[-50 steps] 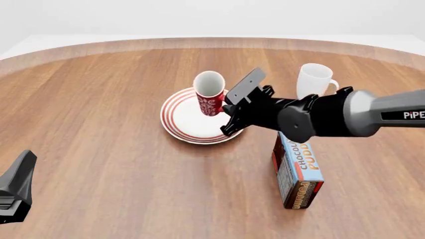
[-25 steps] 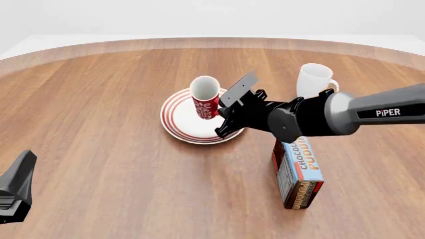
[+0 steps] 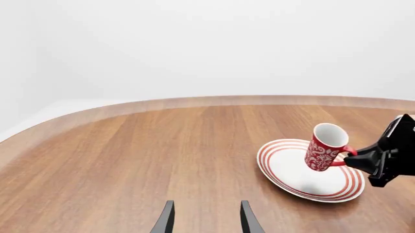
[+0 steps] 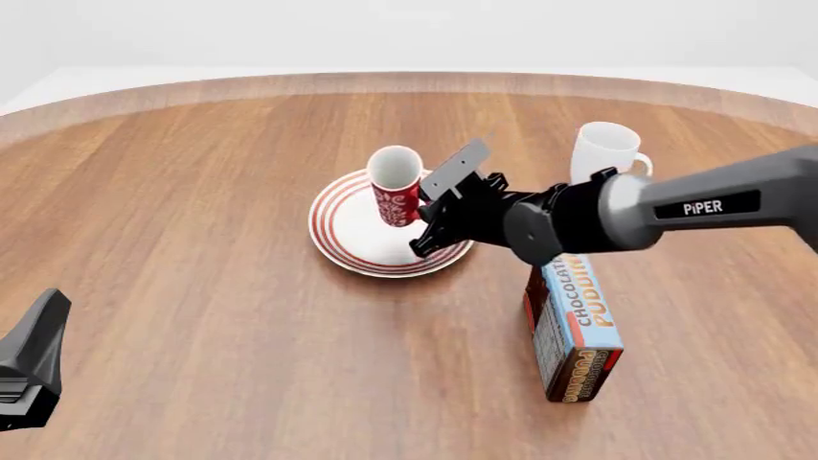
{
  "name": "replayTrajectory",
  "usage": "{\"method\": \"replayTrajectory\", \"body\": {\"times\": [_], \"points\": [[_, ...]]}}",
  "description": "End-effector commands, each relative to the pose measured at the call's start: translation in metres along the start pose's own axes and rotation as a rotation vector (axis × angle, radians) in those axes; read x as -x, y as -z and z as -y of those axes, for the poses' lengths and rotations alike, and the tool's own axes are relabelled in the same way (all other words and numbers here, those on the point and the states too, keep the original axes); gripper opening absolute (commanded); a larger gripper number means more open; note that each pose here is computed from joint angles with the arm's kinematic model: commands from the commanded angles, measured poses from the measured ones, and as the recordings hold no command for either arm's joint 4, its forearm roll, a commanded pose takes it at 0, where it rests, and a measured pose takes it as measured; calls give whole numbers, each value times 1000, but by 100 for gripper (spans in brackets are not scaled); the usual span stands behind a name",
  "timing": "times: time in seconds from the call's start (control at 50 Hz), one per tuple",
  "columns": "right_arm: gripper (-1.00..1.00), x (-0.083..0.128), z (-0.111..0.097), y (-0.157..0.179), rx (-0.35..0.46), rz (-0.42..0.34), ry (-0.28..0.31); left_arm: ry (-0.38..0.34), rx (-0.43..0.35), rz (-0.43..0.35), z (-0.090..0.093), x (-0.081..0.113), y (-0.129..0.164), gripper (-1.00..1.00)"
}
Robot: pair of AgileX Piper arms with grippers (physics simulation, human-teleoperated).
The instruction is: Pick up the red mug and put it on the plate
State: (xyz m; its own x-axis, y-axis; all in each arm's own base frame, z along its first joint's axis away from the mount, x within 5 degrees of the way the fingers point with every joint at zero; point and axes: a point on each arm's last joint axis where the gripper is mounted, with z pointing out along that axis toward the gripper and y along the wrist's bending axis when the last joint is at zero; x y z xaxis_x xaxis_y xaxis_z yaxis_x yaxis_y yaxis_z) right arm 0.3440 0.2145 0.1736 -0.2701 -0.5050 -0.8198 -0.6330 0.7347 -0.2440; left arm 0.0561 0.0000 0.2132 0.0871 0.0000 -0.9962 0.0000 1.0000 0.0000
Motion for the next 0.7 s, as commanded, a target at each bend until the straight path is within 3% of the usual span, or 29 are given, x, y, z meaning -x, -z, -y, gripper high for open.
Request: {"method": "replayTrajectory", "body": {"times": [0.02, 0.7], "points": [[-100, -1, 5, -10, -9, -6, -36, 0, 0, 0, 0, 0, 0, 100], [-100, -14, 4, -35, -7, -35, -59, 0, 0, 0, 0, 0, 0, 100]]}}
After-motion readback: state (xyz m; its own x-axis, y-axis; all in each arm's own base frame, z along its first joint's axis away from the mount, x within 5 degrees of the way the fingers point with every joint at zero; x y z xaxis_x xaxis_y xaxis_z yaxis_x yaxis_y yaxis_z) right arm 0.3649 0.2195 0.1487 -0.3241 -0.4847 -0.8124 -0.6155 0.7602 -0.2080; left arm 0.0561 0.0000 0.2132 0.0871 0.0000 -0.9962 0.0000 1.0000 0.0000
